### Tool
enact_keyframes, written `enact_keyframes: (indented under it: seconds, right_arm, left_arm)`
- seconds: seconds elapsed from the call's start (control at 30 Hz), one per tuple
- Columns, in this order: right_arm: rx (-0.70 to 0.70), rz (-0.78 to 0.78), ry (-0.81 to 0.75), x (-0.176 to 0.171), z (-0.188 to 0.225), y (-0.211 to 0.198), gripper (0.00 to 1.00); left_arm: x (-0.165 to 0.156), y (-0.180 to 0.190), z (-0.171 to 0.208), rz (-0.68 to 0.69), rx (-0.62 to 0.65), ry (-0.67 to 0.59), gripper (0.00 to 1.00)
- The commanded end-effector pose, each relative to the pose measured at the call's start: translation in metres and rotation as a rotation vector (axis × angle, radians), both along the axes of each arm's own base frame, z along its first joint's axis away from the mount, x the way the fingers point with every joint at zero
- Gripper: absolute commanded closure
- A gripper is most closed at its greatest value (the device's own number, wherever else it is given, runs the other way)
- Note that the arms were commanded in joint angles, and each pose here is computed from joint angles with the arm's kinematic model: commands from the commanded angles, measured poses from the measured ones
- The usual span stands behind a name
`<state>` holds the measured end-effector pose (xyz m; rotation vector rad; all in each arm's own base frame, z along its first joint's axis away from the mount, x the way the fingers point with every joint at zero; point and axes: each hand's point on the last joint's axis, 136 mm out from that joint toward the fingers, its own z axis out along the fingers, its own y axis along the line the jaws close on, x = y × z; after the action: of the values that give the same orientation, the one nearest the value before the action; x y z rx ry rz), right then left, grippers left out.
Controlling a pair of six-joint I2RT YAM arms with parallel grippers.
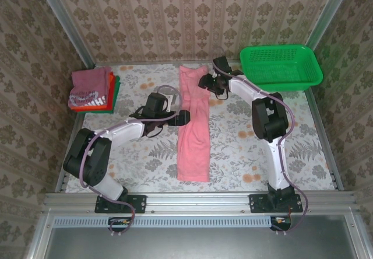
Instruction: Fold and stack the t-shirts
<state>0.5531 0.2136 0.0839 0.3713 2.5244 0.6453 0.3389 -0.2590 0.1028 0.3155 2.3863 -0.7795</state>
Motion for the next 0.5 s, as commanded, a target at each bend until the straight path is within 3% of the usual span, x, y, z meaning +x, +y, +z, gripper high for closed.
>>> enact_keyframes:
  seconds: [0.0, 0.2, 0.47]
  right_arm:
    - [0.032, -0.088, 0.015, 0.006, -0.013, -0.018, 0.50]
    - [0.078, -0.102, 0.076, 0.005, -0.039, -0.019, 0.56]
    - [0.118, -0.104, 0.115, 0.007, -0.057, -0.019, 0.64]
  left_arm:
    - [-0.011, -0.009, 0.002, -0.087, -0.020, -0.023, 0.00]
    - [-0.034, -0.015, -0.002, -0.230, 0.014, -0.066, 0.00]
    - [-0.047, -0.017, 0.003, -0.293, -0.003, -0.123, 0.00]
